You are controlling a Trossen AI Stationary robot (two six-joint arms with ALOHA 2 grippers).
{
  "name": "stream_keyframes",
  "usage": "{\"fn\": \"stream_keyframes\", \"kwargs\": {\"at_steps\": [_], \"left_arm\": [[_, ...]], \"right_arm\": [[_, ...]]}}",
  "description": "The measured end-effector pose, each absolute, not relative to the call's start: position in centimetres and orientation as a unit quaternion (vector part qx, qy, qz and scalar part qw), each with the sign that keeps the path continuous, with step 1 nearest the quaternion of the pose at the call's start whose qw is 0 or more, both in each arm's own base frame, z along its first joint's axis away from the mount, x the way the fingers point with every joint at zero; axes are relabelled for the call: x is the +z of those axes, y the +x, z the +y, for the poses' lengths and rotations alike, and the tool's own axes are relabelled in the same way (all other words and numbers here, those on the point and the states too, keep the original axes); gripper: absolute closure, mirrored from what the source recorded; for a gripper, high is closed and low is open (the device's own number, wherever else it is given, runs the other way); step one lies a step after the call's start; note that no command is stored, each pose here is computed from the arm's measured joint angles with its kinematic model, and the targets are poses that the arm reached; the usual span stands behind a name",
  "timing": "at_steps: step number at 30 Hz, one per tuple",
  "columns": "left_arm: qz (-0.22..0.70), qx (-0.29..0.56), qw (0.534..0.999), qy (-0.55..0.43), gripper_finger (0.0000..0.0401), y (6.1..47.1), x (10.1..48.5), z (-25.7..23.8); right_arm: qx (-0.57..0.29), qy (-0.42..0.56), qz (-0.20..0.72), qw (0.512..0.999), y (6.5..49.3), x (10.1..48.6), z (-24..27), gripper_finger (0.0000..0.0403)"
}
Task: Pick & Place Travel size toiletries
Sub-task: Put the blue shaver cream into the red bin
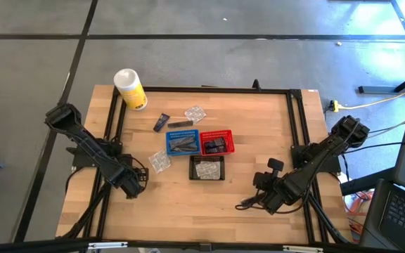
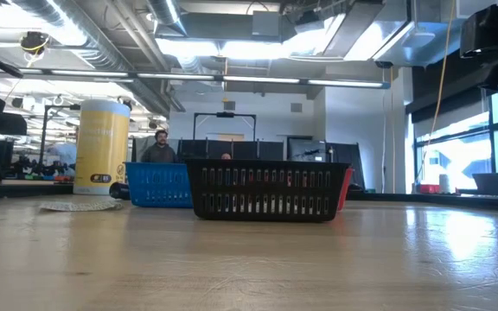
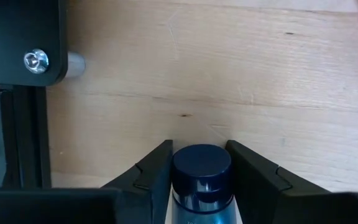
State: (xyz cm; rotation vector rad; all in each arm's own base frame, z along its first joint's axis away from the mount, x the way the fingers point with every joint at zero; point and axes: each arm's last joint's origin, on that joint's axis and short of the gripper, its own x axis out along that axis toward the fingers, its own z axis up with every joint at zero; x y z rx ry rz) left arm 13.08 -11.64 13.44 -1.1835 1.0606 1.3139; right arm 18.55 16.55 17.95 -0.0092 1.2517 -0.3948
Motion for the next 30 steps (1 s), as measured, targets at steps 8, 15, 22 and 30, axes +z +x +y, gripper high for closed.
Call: {"fn": "stream_keyframes", "kwargs": {"at_steps": [8, 15, 22, 30], "left_arm": [[0.442, 0.544, 0.519, -0.489, 0.0264, 13.1, 13.4, -11.6], [0.447, 0.517, 0.536, -0.496, 0.0264, 13.3, 13.7, -11.7], [0.394, 0.452, 0.613, -0.514, 0.0264, 14.0, 14.9, -11.7], [0.294, 0.319, 0.741, -0.512, 0.0265, 15.9, 16.8, -12.4]], "right_arm": [[-0.183, -0.006, 0.581, 0.793, 18.6, 18.0, 16.5, 0.0398], [-0.183, -0.006, 0.581, 0.793, 18.6, 18.0, 16.5, 0.0375], [-0.182, -0.004, 0.58, 0.794, 18.6, 18.0, 16.6, 0.0387], [-0.175, 0.005, 0.573, 0.801, 18.8, 18.0, 16.8, 0.0396]]}}
